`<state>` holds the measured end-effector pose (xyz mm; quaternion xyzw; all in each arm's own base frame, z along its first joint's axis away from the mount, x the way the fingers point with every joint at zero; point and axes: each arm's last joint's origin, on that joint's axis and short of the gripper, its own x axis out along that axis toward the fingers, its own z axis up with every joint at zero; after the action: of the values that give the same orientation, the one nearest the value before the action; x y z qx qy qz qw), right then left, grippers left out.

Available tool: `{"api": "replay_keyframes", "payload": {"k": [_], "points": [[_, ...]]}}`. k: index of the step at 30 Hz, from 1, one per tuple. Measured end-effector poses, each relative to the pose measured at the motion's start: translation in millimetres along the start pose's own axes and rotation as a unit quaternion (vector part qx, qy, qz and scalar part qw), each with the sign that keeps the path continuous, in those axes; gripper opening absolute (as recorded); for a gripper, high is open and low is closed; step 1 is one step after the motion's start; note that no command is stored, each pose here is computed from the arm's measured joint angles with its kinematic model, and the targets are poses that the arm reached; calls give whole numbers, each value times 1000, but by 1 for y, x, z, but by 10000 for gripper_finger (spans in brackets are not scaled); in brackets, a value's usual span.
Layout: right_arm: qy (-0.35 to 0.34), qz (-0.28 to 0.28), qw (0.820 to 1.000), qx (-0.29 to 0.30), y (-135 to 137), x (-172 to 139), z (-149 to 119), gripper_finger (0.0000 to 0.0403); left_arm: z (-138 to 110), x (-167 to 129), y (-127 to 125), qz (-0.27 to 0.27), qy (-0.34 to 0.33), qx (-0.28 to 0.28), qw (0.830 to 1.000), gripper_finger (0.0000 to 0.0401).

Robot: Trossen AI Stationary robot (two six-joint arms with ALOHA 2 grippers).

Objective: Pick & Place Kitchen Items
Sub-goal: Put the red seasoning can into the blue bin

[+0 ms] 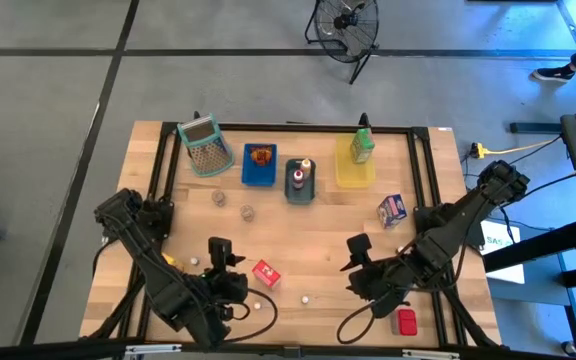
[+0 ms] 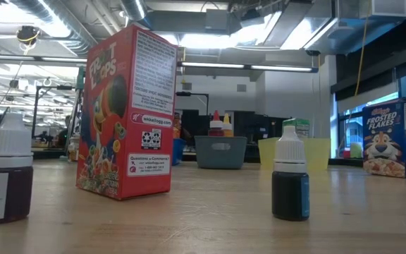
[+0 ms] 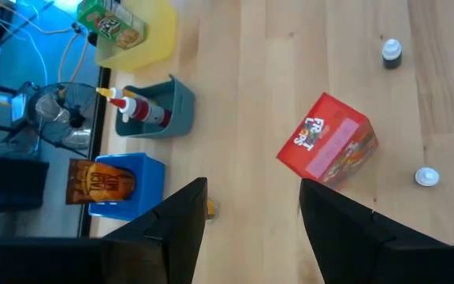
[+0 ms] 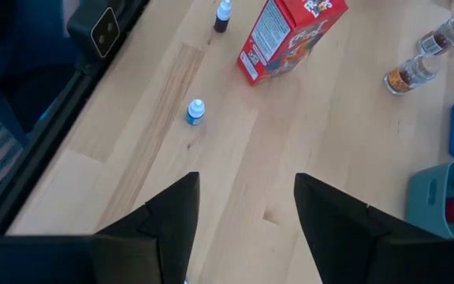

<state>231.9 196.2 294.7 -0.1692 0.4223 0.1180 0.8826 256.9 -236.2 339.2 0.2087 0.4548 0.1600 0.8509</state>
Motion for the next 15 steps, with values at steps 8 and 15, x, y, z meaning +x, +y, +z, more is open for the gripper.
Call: {"api": "replay_keyframes", "payload": {"k": [8, 15], "points": [[-1, 3, 1000, 8, 0, 0, 0, 211, 1, 1, 1, 5, -1, 6, 1000, 201], [-2, 4, 1000, 16, 0, 0, 1, 211, 1, 2, 2, 7, 0, 8, 1000, 252]]}}
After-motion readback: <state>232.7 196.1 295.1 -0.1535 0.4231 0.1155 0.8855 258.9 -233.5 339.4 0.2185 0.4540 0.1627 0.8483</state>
